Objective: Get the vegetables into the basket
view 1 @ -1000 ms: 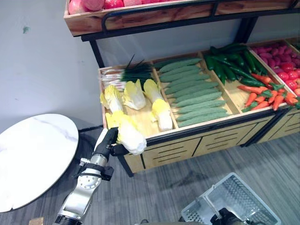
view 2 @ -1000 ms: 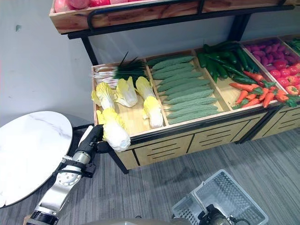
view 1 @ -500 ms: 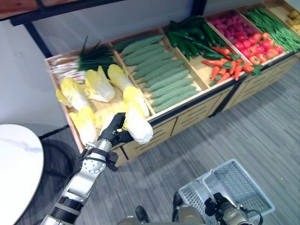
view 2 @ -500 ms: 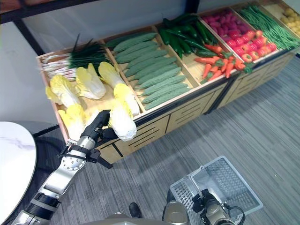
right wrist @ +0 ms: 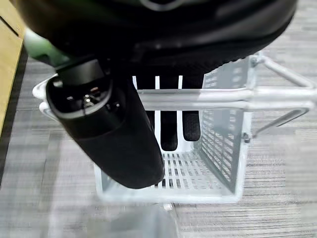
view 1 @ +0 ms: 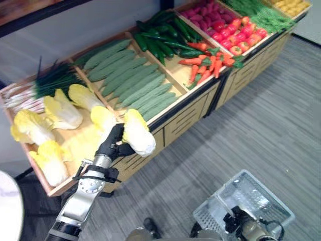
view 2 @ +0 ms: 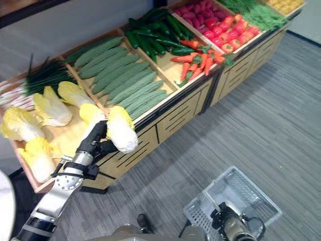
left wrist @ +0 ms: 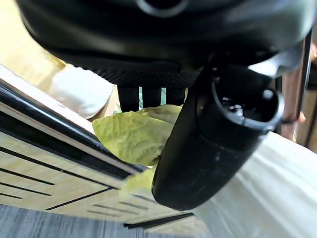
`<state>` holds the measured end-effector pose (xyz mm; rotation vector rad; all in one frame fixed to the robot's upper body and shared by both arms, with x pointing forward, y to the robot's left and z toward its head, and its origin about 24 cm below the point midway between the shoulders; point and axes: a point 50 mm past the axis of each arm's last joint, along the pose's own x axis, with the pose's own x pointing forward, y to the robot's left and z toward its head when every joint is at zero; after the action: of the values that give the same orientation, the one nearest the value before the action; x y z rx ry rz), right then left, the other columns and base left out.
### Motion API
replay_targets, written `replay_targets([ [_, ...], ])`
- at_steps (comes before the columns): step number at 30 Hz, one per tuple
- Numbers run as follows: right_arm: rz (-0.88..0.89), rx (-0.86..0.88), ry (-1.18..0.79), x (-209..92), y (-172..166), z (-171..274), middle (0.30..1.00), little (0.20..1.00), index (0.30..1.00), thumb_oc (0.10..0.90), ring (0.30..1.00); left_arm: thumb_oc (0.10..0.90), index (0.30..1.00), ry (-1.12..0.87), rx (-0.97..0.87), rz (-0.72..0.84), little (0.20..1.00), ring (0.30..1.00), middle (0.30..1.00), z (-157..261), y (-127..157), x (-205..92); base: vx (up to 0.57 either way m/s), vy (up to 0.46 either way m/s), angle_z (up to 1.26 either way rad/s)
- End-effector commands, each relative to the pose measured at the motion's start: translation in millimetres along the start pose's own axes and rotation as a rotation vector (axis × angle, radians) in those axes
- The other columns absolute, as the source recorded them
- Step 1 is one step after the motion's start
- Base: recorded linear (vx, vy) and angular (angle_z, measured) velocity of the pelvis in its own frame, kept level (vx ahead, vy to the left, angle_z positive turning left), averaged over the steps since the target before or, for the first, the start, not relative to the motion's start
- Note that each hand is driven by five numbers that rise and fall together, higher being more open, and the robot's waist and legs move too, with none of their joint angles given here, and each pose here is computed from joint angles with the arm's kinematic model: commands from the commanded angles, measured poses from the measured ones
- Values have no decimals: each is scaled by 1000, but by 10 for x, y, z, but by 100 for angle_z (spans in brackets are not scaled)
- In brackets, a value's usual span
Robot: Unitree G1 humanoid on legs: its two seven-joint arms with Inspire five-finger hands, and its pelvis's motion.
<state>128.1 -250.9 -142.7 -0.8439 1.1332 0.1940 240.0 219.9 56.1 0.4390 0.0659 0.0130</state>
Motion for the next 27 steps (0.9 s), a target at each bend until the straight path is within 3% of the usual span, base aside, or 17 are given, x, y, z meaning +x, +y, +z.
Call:
replay_targets([
  [1,-1,-32,-49,20,18,169,300,300,300,400,300,400,300,-300,7,91,300,300,300,585,193,64,-104,-430,-94],
  [8,-18,-1,14,-10,-16,-96,300,300,300,400,300,400,300,-244,-18,88,300,300,300,450,166,44,-64,-317,-13],
  [16,-43,38,83,-38,-71,-331,300,300,300,400,300,400,300,-238,-31,78,300,300,300,436,120,79,-20,-115,-22],
  [27,-111,113,44,-31,-190,-273,300,300,300,400,300,400,300,-130,-82,118,300,300,300,176,89,99,-39,-280,-38],
])
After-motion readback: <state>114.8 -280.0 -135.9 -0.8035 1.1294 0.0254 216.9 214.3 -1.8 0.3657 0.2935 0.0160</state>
